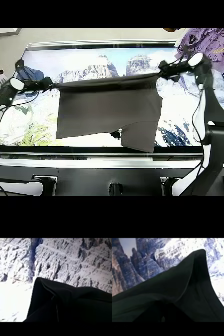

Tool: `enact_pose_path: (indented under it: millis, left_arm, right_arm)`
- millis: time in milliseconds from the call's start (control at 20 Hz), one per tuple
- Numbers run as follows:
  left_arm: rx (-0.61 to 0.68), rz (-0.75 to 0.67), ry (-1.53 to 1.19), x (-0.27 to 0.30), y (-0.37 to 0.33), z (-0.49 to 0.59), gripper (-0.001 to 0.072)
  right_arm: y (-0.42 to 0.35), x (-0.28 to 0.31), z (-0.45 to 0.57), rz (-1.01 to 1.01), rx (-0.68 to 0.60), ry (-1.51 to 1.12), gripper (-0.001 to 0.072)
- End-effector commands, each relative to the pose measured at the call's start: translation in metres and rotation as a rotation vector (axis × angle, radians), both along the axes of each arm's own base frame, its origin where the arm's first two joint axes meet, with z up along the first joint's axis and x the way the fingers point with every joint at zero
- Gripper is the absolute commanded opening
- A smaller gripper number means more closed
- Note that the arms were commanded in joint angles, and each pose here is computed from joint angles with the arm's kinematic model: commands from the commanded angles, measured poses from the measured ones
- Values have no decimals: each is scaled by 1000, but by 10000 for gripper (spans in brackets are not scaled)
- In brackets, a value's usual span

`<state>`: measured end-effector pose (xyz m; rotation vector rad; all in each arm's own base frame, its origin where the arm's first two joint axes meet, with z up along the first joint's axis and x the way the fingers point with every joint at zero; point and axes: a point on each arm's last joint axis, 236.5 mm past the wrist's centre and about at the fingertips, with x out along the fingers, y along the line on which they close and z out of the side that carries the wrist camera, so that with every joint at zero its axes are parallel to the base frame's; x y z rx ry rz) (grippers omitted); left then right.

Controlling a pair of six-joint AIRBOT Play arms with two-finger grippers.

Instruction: Fold the clothes and pants, and hang the long-sleeved shirts on hangers.

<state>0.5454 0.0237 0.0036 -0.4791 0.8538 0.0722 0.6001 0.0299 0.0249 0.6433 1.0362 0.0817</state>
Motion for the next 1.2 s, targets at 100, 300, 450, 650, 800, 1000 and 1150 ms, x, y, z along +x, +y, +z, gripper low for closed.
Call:
enact_pose_path:
  millis: [100,300,450,650,800,1000,1150]
  left_arm:
    - [-71,6,102,-7,-11,-34,130]
    - [-119,-36,266,-44,4,-18,617]
    - [-100,-47,276,-76,39,24,617]
    - [-74,-25,300,-140,67,53,616]
    - [-94,27,329,-184,67,44,610]
    - [-112,35,363,-206,58,26,609]
    - [-110,40,357,-205,59,24,610]
  right_arm:
    - [10,-8,-48,23,51,114,166]
    - [-5,-43,-14,137,5,143,396]
    - [-54,-84,19,226,-94,164,416]
    - [-90,-137,26,195,84,175,415]
    - [-84,-192,-21,189,199,264,415]
    - [-49,-235,-76,216,319,327,415]
    - [-31,-249,-98,227,369,319,417]
